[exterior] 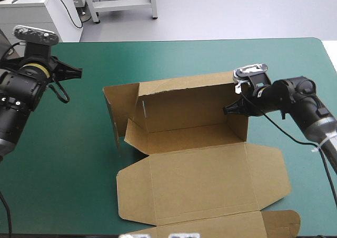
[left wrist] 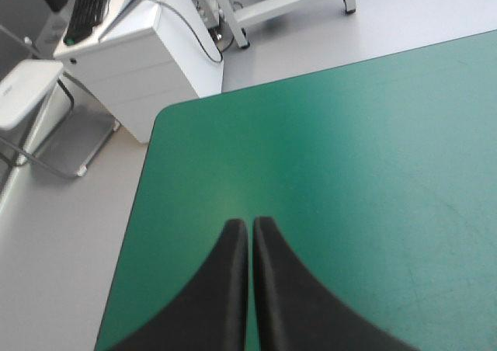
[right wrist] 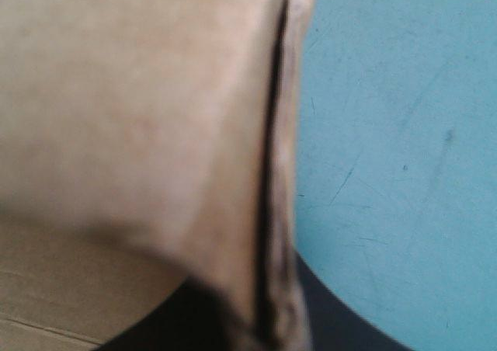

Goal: Fold the box

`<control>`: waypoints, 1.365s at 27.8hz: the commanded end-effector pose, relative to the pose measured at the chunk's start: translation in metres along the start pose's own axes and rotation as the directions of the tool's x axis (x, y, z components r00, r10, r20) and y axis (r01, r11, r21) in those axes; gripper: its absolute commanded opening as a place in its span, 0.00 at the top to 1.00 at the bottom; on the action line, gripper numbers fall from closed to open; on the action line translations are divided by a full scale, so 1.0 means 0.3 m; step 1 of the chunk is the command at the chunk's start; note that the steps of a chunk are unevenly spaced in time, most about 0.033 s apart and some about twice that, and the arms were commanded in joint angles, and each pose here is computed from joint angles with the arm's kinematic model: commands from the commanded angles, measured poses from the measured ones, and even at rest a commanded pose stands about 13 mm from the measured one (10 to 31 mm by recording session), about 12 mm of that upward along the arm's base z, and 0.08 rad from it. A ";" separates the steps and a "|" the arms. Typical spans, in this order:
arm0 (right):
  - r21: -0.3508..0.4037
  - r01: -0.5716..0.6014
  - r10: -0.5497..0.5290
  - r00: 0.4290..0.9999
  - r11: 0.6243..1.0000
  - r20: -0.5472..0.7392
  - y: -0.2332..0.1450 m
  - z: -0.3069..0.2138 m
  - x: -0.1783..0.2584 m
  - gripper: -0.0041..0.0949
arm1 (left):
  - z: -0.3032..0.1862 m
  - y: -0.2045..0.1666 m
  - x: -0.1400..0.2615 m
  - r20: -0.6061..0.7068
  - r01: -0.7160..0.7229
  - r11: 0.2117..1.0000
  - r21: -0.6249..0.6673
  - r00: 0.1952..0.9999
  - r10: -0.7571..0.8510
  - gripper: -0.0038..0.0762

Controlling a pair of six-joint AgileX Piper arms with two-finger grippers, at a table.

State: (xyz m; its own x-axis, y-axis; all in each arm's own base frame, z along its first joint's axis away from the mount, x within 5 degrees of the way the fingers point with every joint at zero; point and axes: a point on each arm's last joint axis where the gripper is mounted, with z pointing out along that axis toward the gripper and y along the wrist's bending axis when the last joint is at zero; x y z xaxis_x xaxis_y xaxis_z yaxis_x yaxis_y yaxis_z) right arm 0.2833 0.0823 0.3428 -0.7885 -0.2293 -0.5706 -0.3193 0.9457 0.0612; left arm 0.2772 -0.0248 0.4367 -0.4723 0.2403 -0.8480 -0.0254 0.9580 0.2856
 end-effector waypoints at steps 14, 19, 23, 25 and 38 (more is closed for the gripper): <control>-0.020 -0.034 0.028 0.967 0.999 -0.252 -0.018 0.238 -0.245 0.96 | 0.097 0.173 0.099 -0.230 0.239 0.966 0.096 0.950 -0.212 0.95; -0.011 -0.042 0.039 0.970 0.999 -0.242 -0.028 0.322 -0.254 0.94 | 0.133 0.161 0.127 -0.312 0.241 0.964 0.111 0.930 -0.197 0.95; 0.000 -0.083 0.081 0.974 0.997 -0.211 -0.032 0.362 -0.264 0.81 | 0.146 0.158 0.131 -0.321 0.244 0.963 0.115 0.927 -0.196 0.95; 0.004 -0.079 0.078 0.978 0.997 -0.191 -0.035 0.369 -0.269 0.69 | 0.148 0.158 0.133 -0.326 0.242 0.963 0.115 0.925 -0.194 0.95; 0.071 -0.019 0.019 1.000 0.997 -0.007 -0.037 0.097 -0.422 0.50 | 0.147 0.156 0.138 -0.338 0.214 0.969 0.126 0.927 -0.161 0.95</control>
State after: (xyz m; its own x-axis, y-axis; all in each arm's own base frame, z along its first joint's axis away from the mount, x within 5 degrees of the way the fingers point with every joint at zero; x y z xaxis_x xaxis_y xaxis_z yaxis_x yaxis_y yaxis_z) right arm 0.4206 0.1140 0.3354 -0.8701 -0.2184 -0.4418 -0.2626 0.9640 0.0407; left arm 0.2997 0.0370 0.3746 -0.7952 0.0173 -0.6061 -0.0060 0.9993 0.0363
